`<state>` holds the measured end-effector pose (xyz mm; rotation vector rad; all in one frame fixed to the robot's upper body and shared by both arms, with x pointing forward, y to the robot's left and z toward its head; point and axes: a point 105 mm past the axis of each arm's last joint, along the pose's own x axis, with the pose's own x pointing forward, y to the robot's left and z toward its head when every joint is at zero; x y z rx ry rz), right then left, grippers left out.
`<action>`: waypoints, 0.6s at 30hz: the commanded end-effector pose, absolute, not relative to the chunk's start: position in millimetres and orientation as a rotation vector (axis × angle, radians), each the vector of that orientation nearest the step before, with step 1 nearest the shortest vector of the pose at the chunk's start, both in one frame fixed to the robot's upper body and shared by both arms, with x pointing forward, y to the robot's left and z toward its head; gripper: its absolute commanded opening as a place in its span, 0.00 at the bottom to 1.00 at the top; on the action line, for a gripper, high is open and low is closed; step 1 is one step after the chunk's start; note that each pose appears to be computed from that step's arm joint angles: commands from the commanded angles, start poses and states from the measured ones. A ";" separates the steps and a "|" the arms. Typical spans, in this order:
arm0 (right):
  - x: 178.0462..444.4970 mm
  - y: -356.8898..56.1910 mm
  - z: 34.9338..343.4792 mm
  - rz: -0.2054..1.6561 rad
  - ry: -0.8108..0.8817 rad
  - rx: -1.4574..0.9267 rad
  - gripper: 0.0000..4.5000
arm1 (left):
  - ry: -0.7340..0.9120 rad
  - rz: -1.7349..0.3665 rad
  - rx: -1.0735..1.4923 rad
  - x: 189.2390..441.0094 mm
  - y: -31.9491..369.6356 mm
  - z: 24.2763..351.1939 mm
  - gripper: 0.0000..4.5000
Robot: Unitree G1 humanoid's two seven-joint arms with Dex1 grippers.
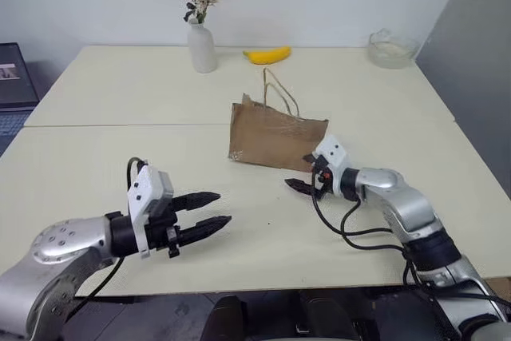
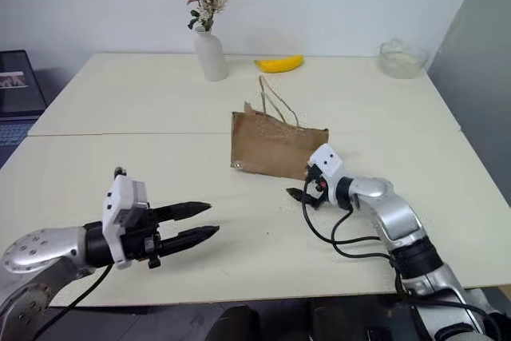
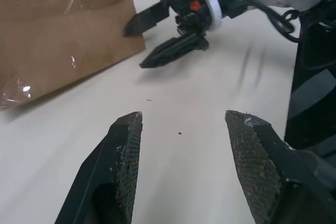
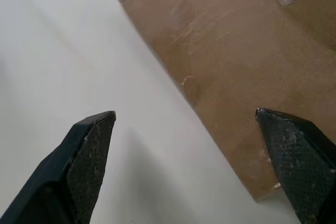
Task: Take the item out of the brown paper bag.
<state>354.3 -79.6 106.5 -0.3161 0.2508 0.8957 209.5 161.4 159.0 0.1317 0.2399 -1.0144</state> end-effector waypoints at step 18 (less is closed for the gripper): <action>372.8 -100.1 242.7 0.925 -0.136 -0.434 0.79 | 0.073 -0.802 0.227 205.0 167.9 190.1 0.60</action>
